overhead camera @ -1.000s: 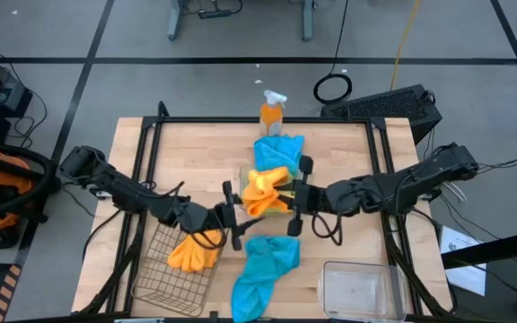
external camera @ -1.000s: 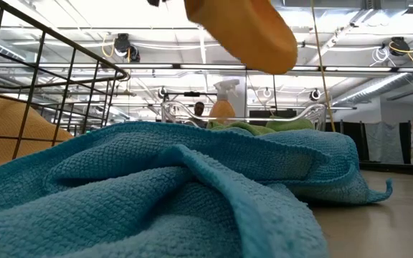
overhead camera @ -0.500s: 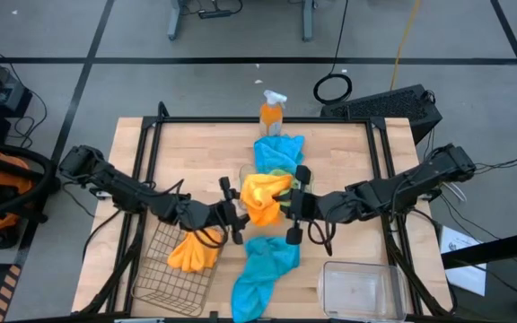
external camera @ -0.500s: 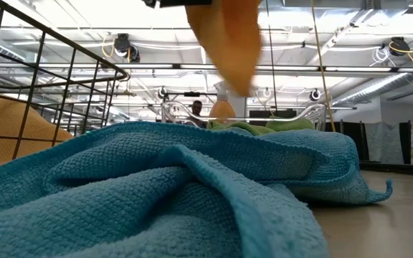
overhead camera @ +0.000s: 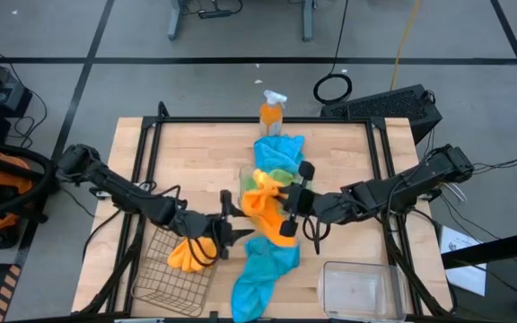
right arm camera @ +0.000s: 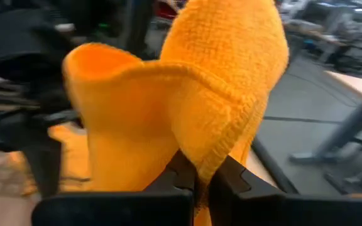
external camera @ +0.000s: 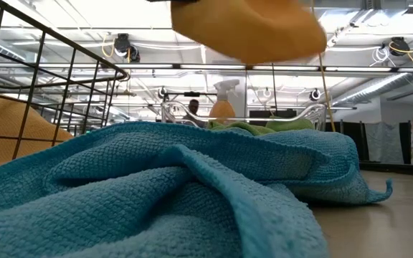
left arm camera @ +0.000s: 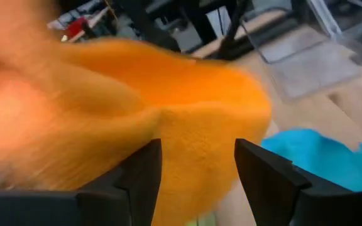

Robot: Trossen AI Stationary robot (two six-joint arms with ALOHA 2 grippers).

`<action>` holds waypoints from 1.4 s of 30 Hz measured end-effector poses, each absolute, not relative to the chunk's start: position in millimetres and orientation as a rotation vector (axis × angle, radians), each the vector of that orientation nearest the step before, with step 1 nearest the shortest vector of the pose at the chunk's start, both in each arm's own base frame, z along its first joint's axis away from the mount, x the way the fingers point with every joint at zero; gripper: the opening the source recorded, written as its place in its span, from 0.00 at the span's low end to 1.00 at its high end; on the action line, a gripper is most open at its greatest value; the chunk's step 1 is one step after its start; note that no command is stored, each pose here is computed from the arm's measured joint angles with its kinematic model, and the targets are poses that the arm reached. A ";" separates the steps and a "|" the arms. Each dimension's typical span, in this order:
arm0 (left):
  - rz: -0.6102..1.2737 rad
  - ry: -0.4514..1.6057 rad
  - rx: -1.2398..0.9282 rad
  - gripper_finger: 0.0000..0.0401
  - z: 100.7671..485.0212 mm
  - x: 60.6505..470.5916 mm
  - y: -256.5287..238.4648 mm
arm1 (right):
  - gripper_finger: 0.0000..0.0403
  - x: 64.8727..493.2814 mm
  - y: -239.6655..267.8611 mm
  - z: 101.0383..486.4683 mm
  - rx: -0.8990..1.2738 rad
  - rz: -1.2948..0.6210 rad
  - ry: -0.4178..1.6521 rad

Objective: Sort microfiber towel by color & place in baskets
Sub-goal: Put the yellow towel into the mesh basket

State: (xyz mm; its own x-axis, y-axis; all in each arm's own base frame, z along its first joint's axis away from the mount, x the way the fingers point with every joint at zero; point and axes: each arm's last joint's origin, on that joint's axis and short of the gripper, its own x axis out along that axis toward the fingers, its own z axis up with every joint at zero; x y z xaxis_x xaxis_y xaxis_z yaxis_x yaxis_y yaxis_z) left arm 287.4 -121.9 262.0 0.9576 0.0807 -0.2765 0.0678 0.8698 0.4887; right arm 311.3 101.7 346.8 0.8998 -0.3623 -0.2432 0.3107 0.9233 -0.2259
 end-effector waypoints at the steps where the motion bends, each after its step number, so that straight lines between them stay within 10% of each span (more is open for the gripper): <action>1: 0.018 0.300 0.521 0.51 263.5 284.9 -122.5 | 0.02 311.1 101.1 347.2 -0.184 -0.362 0.283; 42: 0.253 0.182 0.310 0.51 291.2 279.7 -101.3 | 0.02 323.4 107.0 332.3 -0.139 -0.237 0.323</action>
State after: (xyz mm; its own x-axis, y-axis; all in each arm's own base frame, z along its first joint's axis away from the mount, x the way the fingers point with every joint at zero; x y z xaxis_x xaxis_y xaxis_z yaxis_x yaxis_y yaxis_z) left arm 279.7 -101.3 291.2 0.9522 0.2728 -0.1372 -0.2174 0.9213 0.3223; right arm 323.4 107.0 332.3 0.9209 -0.2524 -0.2972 0.2081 0.9628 -0.1726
